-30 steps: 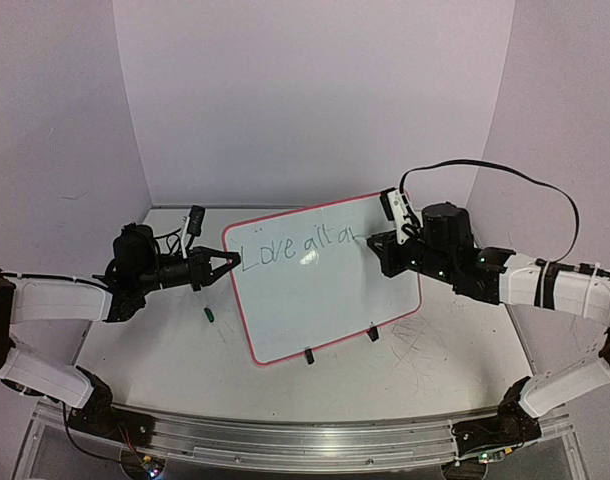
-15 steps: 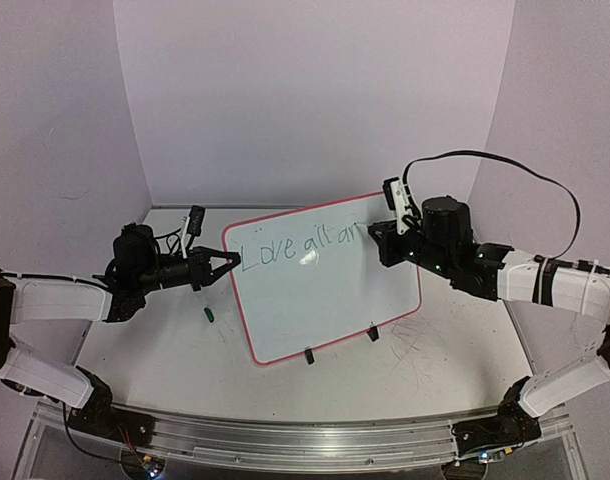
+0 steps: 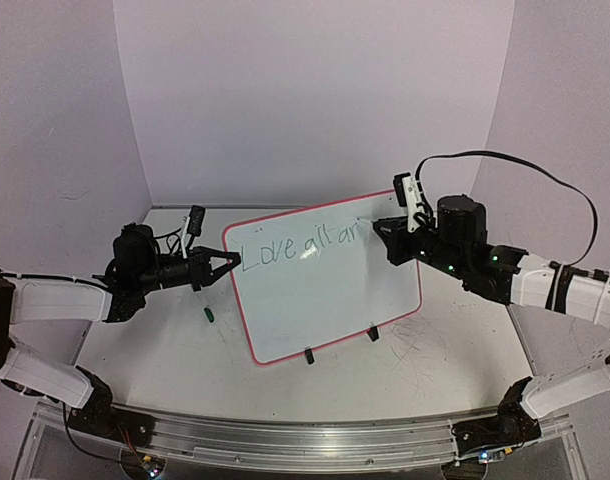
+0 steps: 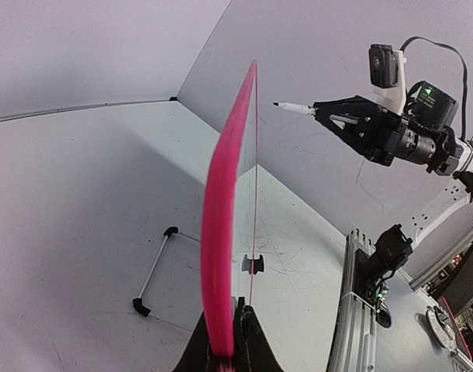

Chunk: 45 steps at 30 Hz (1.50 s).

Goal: Write a sentence on the whiteboard

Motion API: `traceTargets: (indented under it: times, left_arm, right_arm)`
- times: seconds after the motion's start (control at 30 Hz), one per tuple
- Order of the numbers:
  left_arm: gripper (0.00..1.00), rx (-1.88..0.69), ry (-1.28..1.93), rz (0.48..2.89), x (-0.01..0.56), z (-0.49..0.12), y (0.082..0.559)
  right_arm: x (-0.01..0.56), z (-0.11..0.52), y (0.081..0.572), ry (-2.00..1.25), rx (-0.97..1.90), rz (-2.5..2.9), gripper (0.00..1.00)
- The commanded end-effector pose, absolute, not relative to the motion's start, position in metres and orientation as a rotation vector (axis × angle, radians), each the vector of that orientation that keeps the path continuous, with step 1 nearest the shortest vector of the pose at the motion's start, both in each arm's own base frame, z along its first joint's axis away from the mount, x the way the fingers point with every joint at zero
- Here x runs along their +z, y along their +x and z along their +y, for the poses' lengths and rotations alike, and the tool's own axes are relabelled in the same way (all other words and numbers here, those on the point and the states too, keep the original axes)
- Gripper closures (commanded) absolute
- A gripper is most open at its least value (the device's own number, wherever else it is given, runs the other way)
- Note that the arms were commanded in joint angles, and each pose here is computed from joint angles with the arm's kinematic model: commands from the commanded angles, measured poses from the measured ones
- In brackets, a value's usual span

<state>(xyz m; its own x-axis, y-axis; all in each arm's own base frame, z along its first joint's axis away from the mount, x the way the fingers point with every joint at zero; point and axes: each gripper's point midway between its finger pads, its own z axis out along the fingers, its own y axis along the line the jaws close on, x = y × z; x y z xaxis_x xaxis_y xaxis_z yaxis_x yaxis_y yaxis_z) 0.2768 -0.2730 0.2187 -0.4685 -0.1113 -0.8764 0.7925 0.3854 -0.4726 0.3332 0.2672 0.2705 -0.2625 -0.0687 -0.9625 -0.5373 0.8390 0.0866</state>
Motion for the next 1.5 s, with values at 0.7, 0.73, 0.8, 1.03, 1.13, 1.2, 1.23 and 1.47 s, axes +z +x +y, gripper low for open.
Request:
traceTargets:
  times: [0.7,0.73,0.8,1.03,1.13,1.2,1.23,1.47]
  left_arm:
    - [1.0,-1.147,0.628,1.788,0.198,-0.269,0.279]
    - [1.0,-1.147,0.629,1.789,0.197,-0.269,0.279]
    - [1.0,-1.147,0.629,1.791,0.197,-0.269,0.279]
    - [1.0,-1.146,0.631,1.791,0.196,-0.269,0.279]
    - [1.0,-1.146,0.63,1.789,0.197,-0.269,0.278]
    - [1.0,-1.146,0.629,1.79,0.197,-0.268,0.278]
    - [1.0,-1.146,0.629,1.791,0.197,-0.268,0.278]
    - [1.0,-1.147,0.631,1.791,0.197,-0.269,0.278]
  right_arm:
    - [0.259,0.259,0.346,-0.405,0.407,1.817,1.0]
    - [0.26,0.258,0.346,-0.403,0.406,1.815,1.0]
    - [0.261,0.259,0.347,-0.401,0.406,1.813,1.0]
    - [0.259,0.263,0.349,-0.416,0.409,1.814,1.0]
    - [0.257,0.265,0.349,-0.426,0.413,1.82,1.0]
    - [0.255,0.266,0.349,-0.431,0.414,1.823,1.0]
    - [0.256,0.266,0.349,-0.431,0.415,1.821,1.0]
    - [0.257,0.269,0.347,-0.451,0.43,1.818,1.0]
